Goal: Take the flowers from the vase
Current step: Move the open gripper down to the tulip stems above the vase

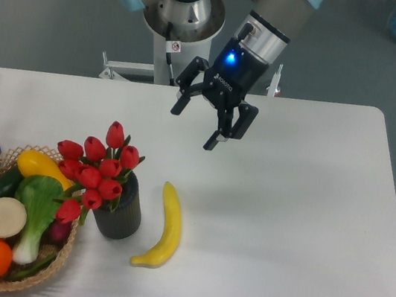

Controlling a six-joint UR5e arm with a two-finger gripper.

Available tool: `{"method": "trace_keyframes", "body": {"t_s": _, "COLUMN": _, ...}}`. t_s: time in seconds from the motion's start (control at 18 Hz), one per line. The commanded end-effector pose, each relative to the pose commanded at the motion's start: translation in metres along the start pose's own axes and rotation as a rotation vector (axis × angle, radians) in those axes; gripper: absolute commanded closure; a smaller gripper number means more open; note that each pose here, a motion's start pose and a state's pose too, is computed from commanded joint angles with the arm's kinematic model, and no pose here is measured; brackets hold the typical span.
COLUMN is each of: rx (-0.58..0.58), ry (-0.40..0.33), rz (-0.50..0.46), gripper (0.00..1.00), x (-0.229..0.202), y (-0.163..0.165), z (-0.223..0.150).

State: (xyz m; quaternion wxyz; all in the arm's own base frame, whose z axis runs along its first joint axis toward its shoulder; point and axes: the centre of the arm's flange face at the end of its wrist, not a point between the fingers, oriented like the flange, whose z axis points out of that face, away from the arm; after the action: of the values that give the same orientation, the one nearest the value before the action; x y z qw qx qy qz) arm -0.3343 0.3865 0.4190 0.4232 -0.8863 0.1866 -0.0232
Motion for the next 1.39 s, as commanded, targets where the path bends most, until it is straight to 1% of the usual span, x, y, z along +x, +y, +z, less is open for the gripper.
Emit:
{"method": "trace_keyframes", "body": {"t_s": 0.06, "rx": 0.010, "ry": 0.016, "rz": -0.027, "gripper": 0.00, "x": -0.003, "y": 0.006, "z": 0.006}}
{"method": "trace_keyframes", "body": {"t_s": 0.17, "rx": 0.029, "ry": 0.046, "rz": -0.110, "gripper": 0.00, "x": -0.002, "y": 0.018, "z": 0.020}}
{"method": "trace_keyframes", "body": {"t_s": 0.33, "rx": 0.087, "ry": 0.083, "rz": -0.153, "gripper": 0.00, "x": 0.013, "y": 0.029, "z": 0.033}}
{"method": "trace_keyframes", "body": {"t_s": 0.56, "rx": 0.252, "ry": 0.125, "rz": -0.220, "gripper": 0.00, "x": 0.015, "y": 0.039, "z": 0.045}}
{"method": "trace_keyframes", "body": {"t_s": 0.67, "rx": 0.316, "ry": 0.141, "rz": -0.251, "gripper": 0.00, "x": 0.014, "y": 0.043, "z": 0.049}}
{"method": "trace_keyframes", "body": {"t_s": 0.72, "rx": 0.341, "ry": 0.148, "rz": -0.260, "gripper": 0.00, "x": 0.014, "y": 0.047, "z": 0.053}}
{"method": "trace_keyframes", "body": {"t_s": 0.78, "rx": 0.372, "ry": 0.156, "rz": -0.278, "gripper": 0.00, "x": 0.009, "y": 0.058, "z": 0.060}}
{"method": "trace_keyframes", "body": {"t_s": 0.83, "rx": 0.388, "ry": 0.153, "rz": -0.256, "gripper": 0.00, "x": 0.006, "y": 0.065, "z": 0.067}}
{"method": "trace_keyframes", "body": {"t_s": 0.89, "rx": 0.400, "ry": 0.149, "rz": -0.211, "gripper": 0.00, "x": 0.004, "y": 0.075, "z": 0.078}}
{"method": "trace_keyframes", "body": {"t_s": 0.94, "rx": 0.407, "ry": 0.154, "rz": -0.200, "gripper": 0.00, "x": 0.005, "y": 0.080, "z": 0.084}}
{"method": "trace_keyframes", "body": {"t_s": 1.11, "rx": 0.424, "ry": 0.157, "rz": -0.195, "gripper": 0.00, "x": 0.003, "y": 0.083, "z": 0.090}}
{"method": "trace_keyframes", "body": {"t_s": 1.22, "rx": 0.432, "ry": 0.151, "rz": -0.148, "gripper": 0.00, "x": -0.001, "y": 0.083, "z": 0.093}}
{"method": "trace_keyframes", "body": {"t_s": 1.39, "rx": 0.464, "ry": 0.182, "rz": -0.119, "gripper": 0.00, "x": -0.003, "y": 0.076, "z": 0.112}}
